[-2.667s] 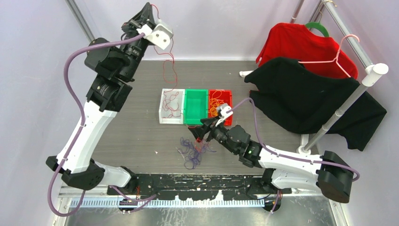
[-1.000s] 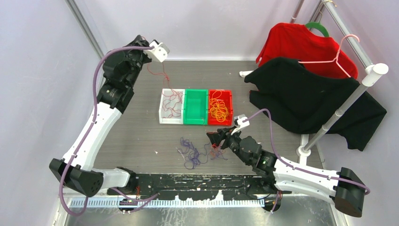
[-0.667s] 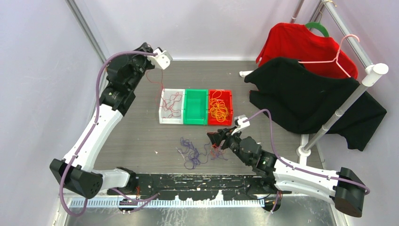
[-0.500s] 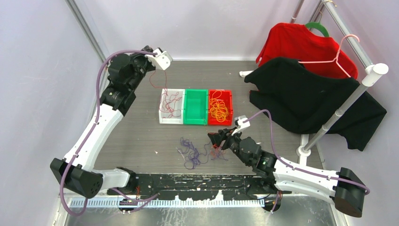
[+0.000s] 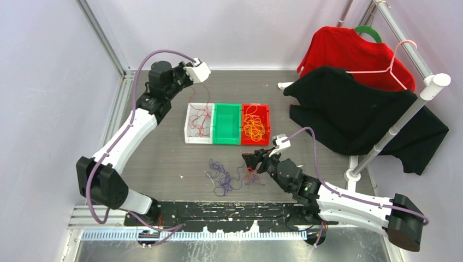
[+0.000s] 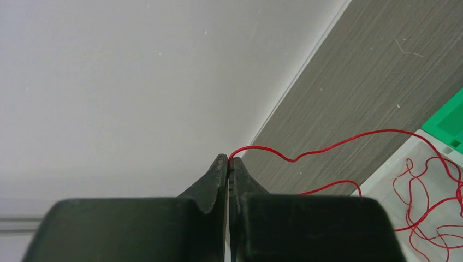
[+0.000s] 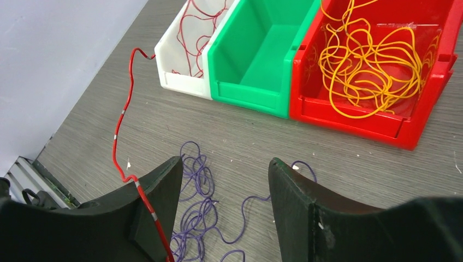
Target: Untangle the cables
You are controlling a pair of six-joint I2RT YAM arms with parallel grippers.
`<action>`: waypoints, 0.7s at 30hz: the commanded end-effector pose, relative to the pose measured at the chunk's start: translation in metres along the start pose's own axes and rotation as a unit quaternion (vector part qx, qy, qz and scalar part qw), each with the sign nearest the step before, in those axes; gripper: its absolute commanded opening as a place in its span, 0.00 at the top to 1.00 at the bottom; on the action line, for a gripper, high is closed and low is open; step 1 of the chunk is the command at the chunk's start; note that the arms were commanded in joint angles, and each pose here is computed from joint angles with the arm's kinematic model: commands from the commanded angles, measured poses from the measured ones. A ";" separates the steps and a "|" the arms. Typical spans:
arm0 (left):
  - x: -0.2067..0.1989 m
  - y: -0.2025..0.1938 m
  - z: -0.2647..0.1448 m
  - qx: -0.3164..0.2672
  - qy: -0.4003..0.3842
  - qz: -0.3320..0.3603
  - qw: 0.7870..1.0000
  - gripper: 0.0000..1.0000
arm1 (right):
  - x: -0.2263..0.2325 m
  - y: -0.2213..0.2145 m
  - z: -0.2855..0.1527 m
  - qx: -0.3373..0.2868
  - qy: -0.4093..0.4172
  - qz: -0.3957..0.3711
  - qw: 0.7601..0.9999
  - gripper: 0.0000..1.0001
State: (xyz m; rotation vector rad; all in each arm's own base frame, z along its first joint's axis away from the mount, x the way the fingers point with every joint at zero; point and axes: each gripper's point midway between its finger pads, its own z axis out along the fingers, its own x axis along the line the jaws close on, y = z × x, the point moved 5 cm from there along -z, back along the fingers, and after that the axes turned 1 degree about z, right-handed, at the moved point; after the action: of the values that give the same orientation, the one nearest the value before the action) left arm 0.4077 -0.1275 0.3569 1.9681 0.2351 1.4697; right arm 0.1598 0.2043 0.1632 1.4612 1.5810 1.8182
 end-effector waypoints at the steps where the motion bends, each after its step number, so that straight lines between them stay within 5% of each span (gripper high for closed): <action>1: 0.020 0.024 0.014 -0.052 0.031 -0.009 0.998 1.00 | 0.004 0.009 0.004 -0.020 -0.003 0.016 1.000 0.36; 12: -0.024 -0.005 0.034 -0.065 -0.003 0.094 0.993 1.00 | -0.001 0.004 0.005 -0.014 -0.021 0.018 1.000 0.37; 21: -0.072 -0.033 0.024 -0.006 -0.108 0.045 0.993 1.00 | -0.005 0.002 0.004 -0.014 -0.031 0.020 0.999 0.37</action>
State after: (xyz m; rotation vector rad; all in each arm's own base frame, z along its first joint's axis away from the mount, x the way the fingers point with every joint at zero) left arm 0.4243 -0.1439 0.2615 2.1567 0.0322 1.3453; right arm 0.1626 0.2019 0.1503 1.5107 1.5807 1.7429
